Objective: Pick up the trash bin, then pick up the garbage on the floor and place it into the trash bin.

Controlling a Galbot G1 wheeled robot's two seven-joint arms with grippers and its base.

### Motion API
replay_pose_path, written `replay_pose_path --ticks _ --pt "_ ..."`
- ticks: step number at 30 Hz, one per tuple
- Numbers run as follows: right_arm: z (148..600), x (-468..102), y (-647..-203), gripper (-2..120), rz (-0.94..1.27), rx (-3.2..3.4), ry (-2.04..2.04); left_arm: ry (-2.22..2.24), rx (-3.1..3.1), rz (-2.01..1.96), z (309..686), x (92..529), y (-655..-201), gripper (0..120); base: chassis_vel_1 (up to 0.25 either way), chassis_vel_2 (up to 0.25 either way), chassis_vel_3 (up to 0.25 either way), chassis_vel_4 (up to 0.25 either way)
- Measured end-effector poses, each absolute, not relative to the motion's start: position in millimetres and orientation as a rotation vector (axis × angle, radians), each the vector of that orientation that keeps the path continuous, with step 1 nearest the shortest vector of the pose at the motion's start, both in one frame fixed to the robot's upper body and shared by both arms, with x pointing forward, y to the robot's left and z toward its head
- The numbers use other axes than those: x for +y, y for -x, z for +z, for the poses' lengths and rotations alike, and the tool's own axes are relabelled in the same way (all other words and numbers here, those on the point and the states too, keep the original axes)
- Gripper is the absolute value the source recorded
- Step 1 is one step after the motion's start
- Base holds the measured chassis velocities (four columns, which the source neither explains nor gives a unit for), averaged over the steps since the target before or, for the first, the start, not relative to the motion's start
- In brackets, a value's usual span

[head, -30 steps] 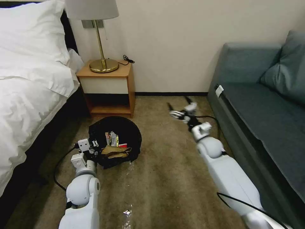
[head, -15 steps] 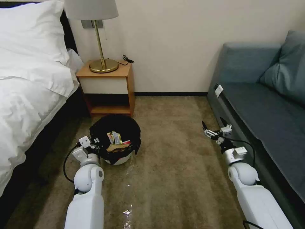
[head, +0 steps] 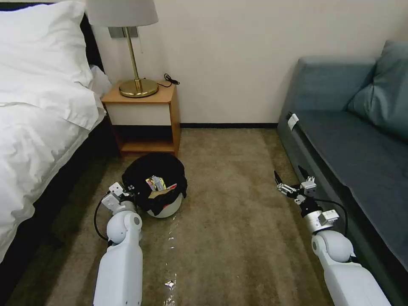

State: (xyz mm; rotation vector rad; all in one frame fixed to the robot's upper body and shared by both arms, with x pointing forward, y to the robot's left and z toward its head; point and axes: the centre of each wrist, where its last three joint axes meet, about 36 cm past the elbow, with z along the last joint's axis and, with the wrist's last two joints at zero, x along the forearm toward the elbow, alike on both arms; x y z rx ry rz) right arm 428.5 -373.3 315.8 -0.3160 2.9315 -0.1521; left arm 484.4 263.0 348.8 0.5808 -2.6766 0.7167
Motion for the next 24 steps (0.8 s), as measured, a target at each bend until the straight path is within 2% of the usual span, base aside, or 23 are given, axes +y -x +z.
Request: replay_pose_path --ticks 6,8,9,11,12,14,15,17,18,20,21,23,24 --pt "316 -374 -428 97 -0.149 2.927 0.324 -0.574 -2.673 0.714 346 263 -484 5 0.000 0.000 0.000 0.000" --pt "315 -374 -428 97 -0.149 2.928 0.331 -0.577 -2.672 0.710 345 264 -483 16 0.000 0.000 0.000 0.000" --pt "315 -374 -428 97 -0.149 2.928 0.331 -0.577 -2.672 0.710 345 264 -483 16 0.000 0.000 0.000 0.000" --pt "316 -375 -428 97 -0.152 2.927 0.336 -0.583 -2.672 0.703 344 266 -480 28 0.000 0.000 0.000 0.000" --pt "316 -375 -428 97 -0.152 2.927 0.336 -0.583 -2.672 0.703 344 266 -480 28 0.000 0.000 0.000 0.000" --pt "316 -374 -428 97 -0.153 2.925 0.342 -0.585 -2.679 0.697 346 268 -477 38 0.000 0.000 0.000 0.000" --pt "316 -374 -428 97 -0.153 2.925 0.342 -0.585 -2.679 0.697 346 268 -477 38 0.000 0.000 0.000 0.000" --pt "316 -373 -428 97 -0.151 2.924 0.353 -0.587 -2.687 0.692 349 269 -474 50 0.000 0.000 0.000 0.000" --pt "316 -373 -428 97 -0.151 2.924 0.353 -0.587 -2.687 0.692 349 269 -474 50 0.000 0.000 0.000 0.000" --pt "315 -371 -427 97 -0.149 2.925 0.361 -0.584 -2.694 0.687 353 269 -471 59 0.000 0.000 0.000 0.000" --pt "315 -371 -427 97 -0.149 2.925 0.361 -0.584 -2.694 0.687 353 269 -471 59 0.000 0.000 0.000 0.000" --pt "315 -370 -428 97 -0.149 2.925 0.366 -0.574 -2.708 0.675 360 269 -466 69 0.000 0.000 0.000 0.000" --pt "315 -370 -428 97 -0.149 2.925 0.366 -0.574 -2.708 0.675 360 269 -466 69 0.000 0.000 0.000 0.000"
